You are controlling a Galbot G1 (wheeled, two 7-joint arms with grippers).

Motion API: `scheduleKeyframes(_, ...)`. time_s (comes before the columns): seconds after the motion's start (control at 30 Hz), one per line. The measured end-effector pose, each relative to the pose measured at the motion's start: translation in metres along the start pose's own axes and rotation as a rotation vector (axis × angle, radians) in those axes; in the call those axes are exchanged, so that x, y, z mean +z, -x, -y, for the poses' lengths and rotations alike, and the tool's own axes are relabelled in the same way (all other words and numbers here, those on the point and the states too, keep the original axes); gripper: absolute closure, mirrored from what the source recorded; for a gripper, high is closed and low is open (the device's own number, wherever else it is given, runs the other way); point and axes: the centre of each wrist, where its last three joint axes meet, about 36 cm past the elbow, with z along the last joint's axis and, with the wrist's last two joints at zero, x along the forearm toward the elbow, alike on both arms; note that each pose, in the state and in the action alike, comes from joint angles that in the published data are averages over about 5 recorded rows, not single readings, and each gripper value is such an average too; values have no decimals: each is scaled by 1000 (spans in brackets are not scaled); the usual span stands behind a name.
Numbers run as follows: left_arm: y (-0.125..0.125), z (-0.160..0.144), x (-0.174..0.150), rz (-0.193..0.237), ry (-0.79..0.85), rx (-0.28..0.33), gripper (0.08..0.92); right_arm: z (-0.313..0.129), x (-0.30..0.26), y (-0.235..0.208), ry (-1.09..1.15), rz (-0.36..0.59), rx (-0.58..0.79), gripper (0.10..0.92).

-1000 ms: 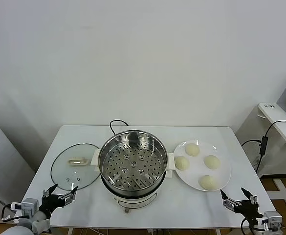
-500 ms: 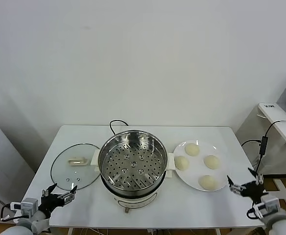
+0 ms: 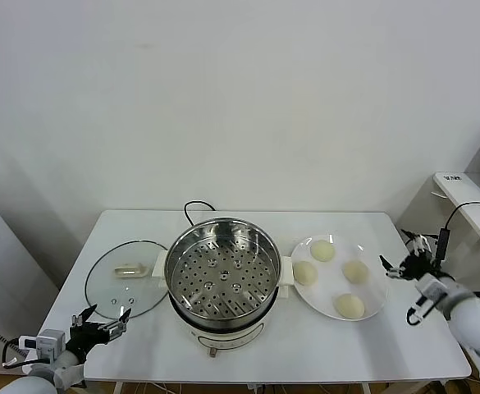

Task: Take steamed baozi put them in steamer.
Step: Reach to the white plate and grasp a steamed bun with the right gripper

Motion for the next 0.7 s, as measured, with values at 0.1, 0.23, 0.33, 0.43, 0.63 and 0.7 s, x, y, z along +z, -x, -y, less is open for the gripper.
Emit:
scheduleKeyframes(0.1, -1, 1, -1, 1, 6, 0, 177, 18, -5, 22, -32, 6, -74, 200)
scheduleKeyframes(0.23, -1, 2, -2, 4, 12, 2, 177, 42, -15, 52, -77, 13, -184, 200)
scheduleKeyframes(0.33, -2, 3, -3, 5, 13, 2, 177, 59, -25, 75, -113, 15, -277, 200)
scheduleKeyframes(0.43, -3, 5, -4, 3, 17, 2, 177, 72, -37, 98, -150, 11, -374, 200)
scheduleKeyframes(0.63, -5, 7, -3, -3, 28, -2, 177, 95, -65, 141, -240, -16, -559, 200)
scheduleKeyframes(0.7, -5, 6, -3, -3, 30, -6, 177, 100, -72, 154, -265, -31, -615, 200)
